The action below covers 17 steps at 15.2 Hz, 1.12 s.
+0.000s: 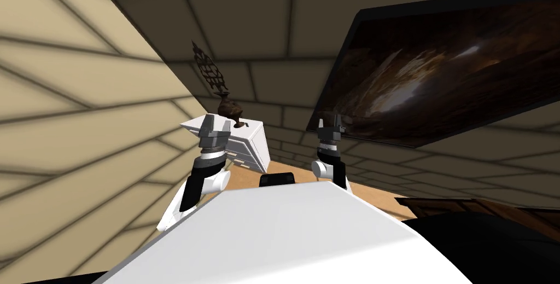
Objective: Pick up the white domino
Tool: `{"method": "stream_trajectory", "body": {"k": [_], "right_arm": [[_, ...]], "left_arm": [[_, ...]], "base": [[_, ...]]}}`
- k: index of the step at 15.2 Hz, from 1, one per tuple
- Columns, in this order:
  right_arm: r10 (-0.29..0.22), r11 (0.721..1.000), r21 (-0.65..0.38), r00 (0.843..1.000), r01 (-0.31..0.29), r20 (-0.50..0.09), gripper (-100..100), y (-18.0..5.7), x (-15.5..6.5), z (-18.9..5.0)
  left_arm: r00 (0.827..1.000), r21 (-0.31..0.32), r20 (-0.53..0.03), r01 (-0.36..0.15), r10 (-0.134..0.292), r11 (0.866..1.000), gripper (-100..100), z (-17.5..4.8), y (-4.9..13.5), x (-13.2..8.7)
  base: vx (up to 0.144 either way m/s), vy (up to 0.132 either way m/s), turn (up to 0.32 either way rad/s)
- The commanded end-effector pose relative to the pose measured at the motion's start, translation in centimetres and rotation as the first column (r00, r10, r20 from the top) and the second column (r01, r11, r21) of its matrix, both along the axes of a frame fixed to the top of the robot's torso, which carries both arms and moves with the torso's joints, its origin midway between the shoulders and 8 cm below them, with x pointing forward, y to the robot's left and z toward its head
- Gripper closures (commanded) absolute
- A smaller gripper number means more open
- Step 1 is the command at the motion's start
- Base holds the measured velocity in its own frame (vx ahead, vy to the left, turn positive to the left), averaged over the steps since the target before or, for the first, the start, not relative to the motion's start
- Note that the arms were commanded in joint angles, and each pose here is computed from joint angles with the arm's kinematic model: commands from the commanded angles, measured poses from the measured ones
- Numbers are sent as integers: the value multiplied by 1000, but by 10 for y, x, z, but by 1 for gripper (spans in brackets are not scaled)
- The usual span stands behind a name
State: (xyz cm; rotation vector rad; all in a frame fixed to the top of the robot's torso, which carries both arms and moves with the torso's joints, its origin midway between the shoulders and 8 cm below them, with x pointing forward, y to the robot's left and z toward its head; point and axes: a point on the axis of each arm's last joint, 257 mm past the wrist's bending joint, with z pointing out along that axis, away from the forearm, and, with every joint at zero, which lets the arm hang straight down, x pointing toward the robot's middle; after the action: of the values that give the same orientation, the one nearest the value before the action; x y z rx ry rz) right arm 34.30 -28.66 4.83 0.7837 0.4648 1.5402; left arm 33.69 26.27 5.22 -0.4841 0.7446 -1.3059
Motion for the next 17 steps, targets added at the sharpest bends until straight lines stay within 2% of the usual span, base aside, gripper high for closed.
{"method": "stream_trajectory", "body": {"k": [1,5,10,14,17], "right_arm": [[0,1000,0,1000,0,0,0,0,0,0],[0,1000,0,1000,0,0,0,0,0,0],[0,1000,0,1000,0,0,0,0,0,0],[0,1000,0,1000,0,0,0,0,0,0],[0,1000,0,1000,0,0,0,0,0,0]], "left_arm": [[1000,29,-18,3,-2,1000,-100,-3,0,3],[997,121,-74,1,8,993,-100,-12,5,17],[989,217,-142,-16,47,976,-100,-27,18,34],[975,290,-199,-35,96,956,-100,-42,33,46],[958,353,-247,-54,148,934,-100,-57,48,56]], "base": [[-14,3,-78],[-16,2,-108],[-19,10,-133],[-15,14,-133],[-12,13,-141]]}}
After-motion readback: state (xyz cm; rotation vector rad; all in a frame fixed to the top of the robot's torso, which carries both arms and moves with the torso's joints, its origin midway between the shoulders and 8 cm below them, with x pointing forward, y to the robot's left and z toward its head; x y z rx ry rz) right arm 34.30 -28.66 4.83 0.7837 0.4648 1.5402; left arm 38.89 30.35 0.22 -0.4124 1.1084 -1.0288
